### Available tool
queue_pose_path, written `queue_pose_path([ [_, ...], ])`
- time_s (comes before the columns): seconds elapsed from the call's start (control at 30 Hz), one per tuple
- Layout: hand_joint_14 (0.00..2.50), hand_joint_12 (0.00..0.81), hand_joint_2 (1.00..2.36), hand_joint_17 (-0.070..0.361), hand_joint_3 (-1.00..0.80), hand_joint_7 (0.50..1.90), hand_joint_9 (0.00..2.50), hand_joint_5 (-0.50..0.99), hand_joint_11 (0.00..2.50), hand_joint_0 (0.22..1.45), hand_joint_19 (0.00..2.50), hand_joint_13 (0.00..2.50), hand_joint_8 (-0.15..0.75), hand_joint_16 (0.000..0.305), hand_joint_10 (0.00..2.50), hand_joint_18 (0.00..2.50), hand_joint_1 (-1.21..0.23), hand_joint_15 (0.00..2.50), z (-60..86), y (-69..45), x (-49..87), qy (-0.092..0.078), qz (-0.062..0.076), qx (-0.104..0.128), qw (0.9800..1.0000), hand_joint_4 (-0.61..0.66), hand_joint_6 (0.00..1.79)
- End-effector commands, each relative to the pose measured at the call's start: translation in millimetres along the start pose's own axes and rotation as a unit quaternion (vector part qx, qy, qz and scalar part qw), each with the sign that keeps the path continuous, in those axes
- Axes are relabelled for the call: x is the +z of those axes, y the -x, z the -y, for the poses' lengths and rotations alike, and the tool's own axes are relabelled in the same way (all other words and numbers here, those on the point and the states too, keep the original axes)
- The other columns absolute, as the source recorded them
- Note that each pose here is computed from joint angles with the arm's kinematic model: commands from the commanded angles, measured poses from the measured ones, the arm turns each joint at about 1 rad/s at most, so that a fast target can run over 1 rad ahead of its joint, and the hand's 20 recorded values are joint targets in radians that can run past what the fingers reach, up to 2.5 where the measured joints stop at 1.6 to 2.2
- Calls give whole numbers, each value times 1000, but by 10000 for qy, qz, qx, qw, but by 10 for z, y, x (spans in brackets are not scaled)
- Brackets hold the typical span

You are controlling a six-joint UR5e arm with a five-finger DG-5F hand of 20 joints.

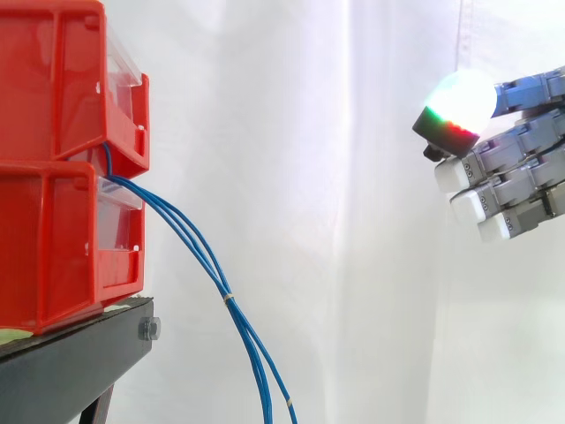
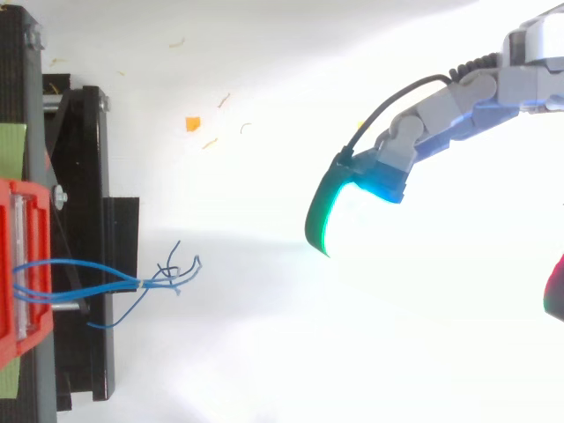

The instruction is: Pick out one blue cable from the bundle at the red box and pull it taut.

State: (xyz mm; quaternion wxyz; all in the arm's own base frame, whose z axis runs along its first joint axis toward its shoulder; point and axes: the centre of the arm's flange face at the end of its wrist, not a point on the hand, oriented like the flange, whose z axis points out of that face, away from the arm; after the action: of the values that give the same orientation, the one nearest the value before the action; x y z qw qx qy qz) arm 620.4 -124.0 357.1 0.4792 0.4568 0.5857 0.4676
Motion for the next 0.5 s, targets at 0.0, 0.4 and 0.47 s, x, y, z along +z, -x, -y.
queue_pose_path([
  [0.0, 5, 302, 1000, 115, -500, 664, 447, -255, 54, 465, 278, 371, 224, 51, 0, 208, -612, 134, 0, 1, 0, -1, 7, -1, 10000, 145, 501],
  [0.4, 6, 304, 1000, 114, -500, 674, 457, -249, 80, 467, 309, 384, 228, 51, 3, 228, -566, 159, 3, 14, 22, -20, 182, -50, 9998, 156, 502],
  [0.47, 6, 306, 1000, 114, -500, 676, 478, -245, 84, 468, 308, 395, 233, 51, 4, 231, -562, 165, 95, 17, 114, -83, 491, -193, 9986, 166, 502],
])
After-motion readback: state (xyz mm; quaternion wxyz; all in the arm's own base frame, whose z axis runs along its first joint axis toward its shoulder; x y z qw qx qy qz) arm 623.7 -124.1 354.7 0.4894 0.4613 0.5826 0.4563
